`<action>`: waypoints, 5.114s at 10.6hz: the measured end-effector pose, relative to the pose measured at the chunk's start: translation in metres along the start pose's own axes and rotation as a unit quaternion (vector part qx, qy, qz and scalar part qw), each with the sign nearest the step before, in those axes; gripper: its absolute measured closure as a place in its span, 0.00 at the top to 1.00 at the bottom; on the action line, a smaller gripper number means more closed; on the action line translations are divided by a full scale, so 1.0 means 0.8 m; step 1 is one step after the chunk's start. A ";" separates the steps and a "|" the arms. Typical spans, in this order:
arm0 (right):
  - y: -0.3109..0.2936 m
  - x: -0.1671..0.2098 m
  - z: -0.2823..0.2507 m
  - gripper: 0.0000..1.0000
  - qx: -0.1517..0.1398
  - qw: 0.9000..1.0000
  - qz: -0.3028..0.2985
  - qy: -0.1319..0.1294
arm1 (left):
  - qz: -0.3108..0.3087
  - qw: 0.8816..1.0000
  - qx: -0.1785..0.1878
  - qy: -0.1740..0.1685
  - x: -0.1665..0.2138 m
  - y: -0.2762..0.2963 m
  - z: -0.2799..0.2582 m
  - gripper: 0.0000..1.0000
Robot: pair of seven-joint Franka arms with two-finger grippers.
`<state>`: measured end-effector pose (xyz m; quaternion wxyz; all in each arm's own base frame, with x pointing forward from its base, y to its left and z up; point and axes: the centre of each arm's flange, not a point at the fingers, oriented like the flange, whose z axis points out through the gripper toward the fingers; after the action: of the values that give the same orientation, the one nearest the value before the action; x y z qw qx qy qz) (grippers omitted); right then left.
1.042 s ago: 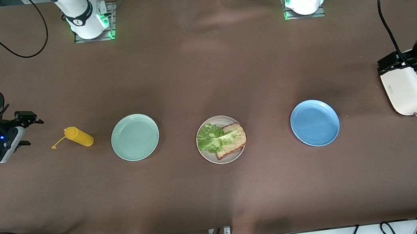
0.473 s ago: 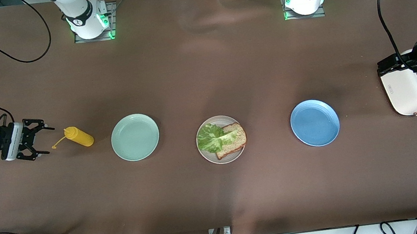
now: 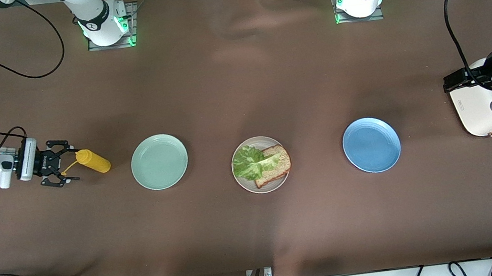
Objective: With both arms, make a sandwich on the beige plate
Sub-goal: 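Reach the open right gripper toward the yellow mustard bottle, then grasp the yellow mustard bottle with the right gripper and lift it, then carry the mustard bottle over the lettuce and tilt its nozzle down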
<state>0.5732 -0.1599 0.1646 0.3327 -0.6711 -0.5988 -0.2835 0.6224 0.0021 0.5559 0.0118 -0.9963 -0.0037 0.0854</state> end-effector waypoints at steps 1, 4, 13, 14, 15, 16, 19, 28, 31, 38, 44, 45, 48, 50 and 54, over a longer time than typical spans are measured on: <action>-0.005 -0.010 0.010 1.00 0.007 1.000 -0.006 0.013 | -0.001 1.000 0.000 -0.001 0.001 -0.001 0.001 1.00; -0.002 -0.008 0.024 1.00 -0.005 0.999 -0.017 0.040 | -0.007 1.000 0.000 -0.006 0.004 -0.009 0.008 1.00; 0.004 0.012 0.045 0.36 -0.006 0.997 0.008 0.082 | -0.008 1.000 0.000 -0.008 0.006 -0.011 0.011 1.00; 0.004 0.012 0.044 0.32 -0.005 0.996 0.027 0.082 | -0.008 1.000 0.000 -0.008 0.006 -0.011 0.011 1.00; 0.006 0.013 0.043 0.29 -0.006 0.996 0.049 0.079 | -0.008 1.000 0.000 -0.008 0.006 -0.011 0.011 1.00; 0.010 0.015 0.038 0.26 -0.008 0.995 0.070 0.069 | -0.007 1.000 0.000 -0.008 0.006 -0.009 0.011 1.00; 0.038 0.061 0.016 0.21 0.002 0.992 0.127 0.009 | -0.002 1.000 0.000 -0.007 0.006 -0.001 0.011 1.00; 0.108 0.429 0.072 0.08 -0.055 0.937 0.174 -0.296 | -0.007 1.000 0.000 -0.011 0.008 -0.010 0.015 1.00; 0.099 0.513 0.144 0.08 -0.112 0.905 0.087 -0.401 | -0.007 1.000 0.000 -0.011 0.008 -0.010 0.016 1.00; -0.003 0.624 0.372 0.08 -0.168 0.778 -0.128 -0.592 | -0.006 1.000 0.013 -0.012 0.008 -0.010 0.018 1.00; -0.032 0.657 0.453 0.08 -0.214 0.688 -0.247 -0.648 | -0.005 1.000 0.013 -0.015 0.010 -0.009 0.022 1.00; -0.042 0.663 0.465 0.08 -0.217 0.676 -0.265 -0.653 | -0.005 1.000 0.013 -0.016 0.011 -0.009 0.022 1.00; -0.055 0.665 0.484 0.08 -0.216 0.663 -0.283 -0.658 | -0.006 1.000 0.013 -0.017 0.012 -0.010 0.024 1.00; -0.056 0.667 0.485 0.08 -0.220 0.650 -0.292 -0.666 | -0.006 1.000 0.013 -0.020 0.013 -0.011 0.028 1.00; -0.068 0.671 0.492 0.08 -0.218 0.642 -0.295 -0.674 | -0.006 1.000 0.013 -0.019 0.014 -0.011 0.028 1.00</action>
<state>0.5781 0.4834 0.3453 -0.4196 -0.5176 -0.7445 0.0420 0.6292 0.0119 0.5323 0.0252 -0.9941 -0.0093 0.1047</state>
